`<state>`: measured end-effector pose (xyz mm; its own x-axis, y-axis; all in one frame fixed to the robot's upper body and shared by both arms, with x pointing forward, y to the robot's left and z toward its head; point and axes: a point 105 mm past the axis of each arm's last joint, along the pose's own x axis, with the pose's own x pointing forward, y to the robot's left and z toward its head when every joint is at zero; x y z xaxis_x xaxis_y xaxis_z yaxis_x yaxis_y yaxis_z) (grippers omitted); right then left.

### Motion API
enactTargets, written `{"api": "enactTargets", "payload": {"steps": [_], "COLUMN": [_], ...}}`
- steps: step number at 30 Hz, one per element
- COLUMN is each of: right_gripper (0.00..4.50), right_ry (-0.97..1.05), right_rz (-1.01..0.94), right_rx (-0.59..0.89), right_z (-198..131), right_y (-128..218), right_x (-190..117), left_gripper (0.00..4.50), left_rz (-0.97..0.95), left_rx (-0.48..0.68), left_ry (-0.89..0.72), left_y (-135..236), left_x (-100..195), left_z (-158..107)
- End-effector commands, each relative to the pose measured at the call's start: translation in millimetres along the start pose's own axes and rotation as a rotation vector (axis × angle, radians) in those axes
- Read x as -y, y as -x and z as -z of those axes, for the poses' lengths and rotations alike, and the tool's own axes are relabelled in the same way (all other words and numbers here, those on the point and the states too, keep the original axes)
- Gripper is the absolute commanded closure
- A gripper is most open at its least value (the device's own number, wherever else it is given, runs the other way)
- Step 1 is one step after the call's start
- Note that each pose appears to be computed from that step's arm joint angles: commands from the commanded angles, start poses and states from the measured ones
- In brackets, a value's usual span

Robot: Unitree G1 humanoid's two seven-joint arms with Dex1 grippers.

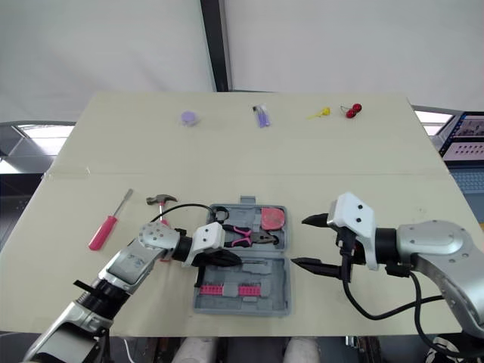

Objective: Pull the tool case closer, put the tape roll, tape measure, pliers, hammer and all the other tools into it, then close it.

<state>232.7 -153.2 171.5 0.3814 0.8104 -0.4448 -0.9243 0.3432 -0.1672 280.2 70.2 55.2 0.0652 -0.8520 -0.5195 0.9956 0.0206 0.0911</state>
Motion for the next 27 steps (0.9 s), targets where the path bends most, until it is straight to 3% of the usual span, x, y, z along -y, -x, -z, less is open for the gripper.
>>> {"api": "enactTargets", "payload": {"steps": [1, 7, 16, 19, 25, 27], "right_gripper": [0.00, 0.00, 0.00, 0.00, 0.00, 0.00], "right_ry": [0.032, 0.036, 0.034, 0.031, -0.010, -0.029], "right_rz": [0.010, 0.013, 0.016, 0.019, 0.056, 0.070], "right_rx": [0.012, 0.013, 0.012, 0.016, 0.066, 0.070], "right_z": [-7, -9, -9, -9, -7, -3], "right_y": [3, 4, 4, 5, 8, 11], "right_x": [1, 1, 1, 2, 14, 19], "left_gripper": [4.44, 4.44, 4.44, 4.44, 4.44, 3.93], "left_rz": [0.032, 0.041, 0.026, 0.019, 0.036, 0.031], "left_rx": [-0.111, -0.221, -0.242, -0.156, 0.175, 0.217], "left_ry": [0.011, -0.014, 0.015, 0.018, 0.095, 0.114], "left_y": [-2, -2, -6, -7, 16, 27], "left_x": [11, 15, 16, 13, 7, 6], "left_z": [25, 45, 54, 38, -33, -44]}}
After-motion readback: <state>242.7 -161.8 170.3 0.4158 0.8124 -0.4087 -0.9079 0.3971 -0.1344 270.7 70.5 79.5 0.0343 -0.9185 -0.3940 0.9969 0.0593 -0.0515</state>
